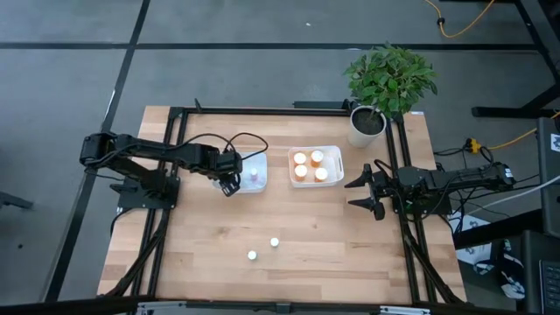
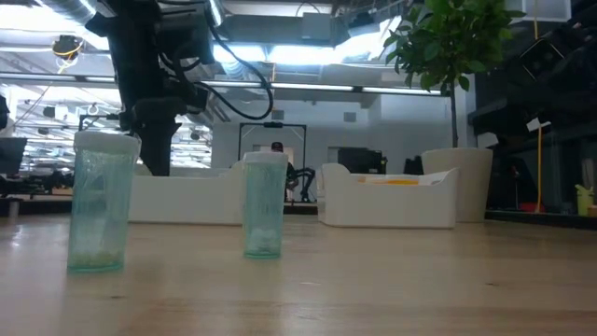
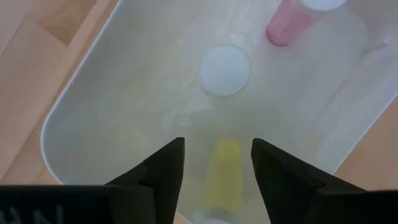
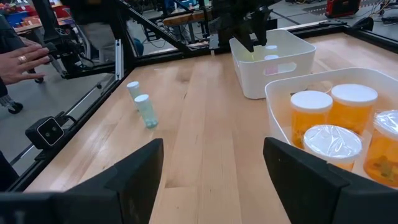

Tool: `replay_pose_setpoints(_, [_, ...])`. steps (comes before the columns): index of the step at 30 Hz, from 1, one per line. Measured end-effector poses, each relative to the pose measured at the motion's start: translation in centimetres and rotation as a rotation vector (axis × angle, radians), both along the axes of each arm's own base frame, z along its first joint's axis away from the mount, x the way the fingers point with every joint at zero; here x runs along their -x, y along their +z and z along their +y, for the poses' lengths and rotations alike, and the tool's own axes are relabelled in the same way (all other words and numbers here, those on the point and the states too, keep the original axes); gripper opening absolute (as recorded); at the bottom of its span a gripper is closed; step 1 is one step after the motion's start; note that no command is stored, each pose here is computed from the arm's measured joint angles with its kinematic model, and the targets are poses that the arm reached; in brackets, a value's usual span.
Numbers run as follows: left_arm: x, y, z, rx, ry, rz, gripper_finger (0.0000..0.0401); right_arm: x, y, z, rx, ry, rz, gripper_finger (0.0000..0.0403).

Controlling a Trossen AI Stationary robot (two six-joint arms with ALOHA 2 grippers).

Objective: Pick and place medicine bottles into bin by pill shape (circle, oval)
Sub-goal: Put the yellow pill bottle into the left white bin, then move the yellow pill bottle from the white bin to the table

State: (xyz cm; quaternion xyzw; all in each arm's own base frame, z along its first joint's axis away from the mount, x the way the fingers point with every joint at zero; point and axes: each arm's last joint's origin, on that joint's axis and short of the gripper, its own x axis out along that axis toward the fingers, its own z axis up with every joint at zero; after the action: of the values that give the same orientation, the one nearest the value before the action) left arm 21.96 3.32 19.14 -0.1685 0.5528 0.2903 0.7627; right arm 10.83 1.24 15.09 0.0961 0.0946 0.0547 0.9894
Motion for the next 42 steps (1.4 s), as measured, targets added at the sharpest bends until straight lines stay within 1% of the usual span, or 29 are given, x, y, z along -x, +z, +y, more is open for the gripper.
replay_pose_setpoints(14, [0.3,-0.1,-0.2,0.049,-0.012,0.031,0.0179,0.0,0.0,0.0,0.0,0.0,0.0,0.0279])
replay_pose_setpoints(21, [0.3,-0.1,-0.3,0.103,-0.014,0.022,0.0179,0.0,0.0,0.0,0.0,0.0,0.0,0.0279])
replay_pose_setpoints(25, [0.3,-0.1,-0.5,0.15,-0.027,0.016,0.0179,0.0,0.0,0.0,0.0,0.0,0.0,0.0279])
replay_pose_setpoints(33, [0.1,-0.4,-0.6,0.192,-0.028,0.017,0.0179,0.0,0.0,0.0,0.0,0.0,0.0,0.0279])
replay_pose_setpoints(38, [-0.4,-1.1,-0.3,0.206,0.014,0.031,0.0179,0.0,0.0,0.0,0.0,0.0,0.0,0.0279])
replay_pose_setpoints(42, [-0.6,-1.2,0.3,0.205,0.067,0.007,0.0179,0.0,0.0,0.0,0.0,0.0,0.0,0.0279])
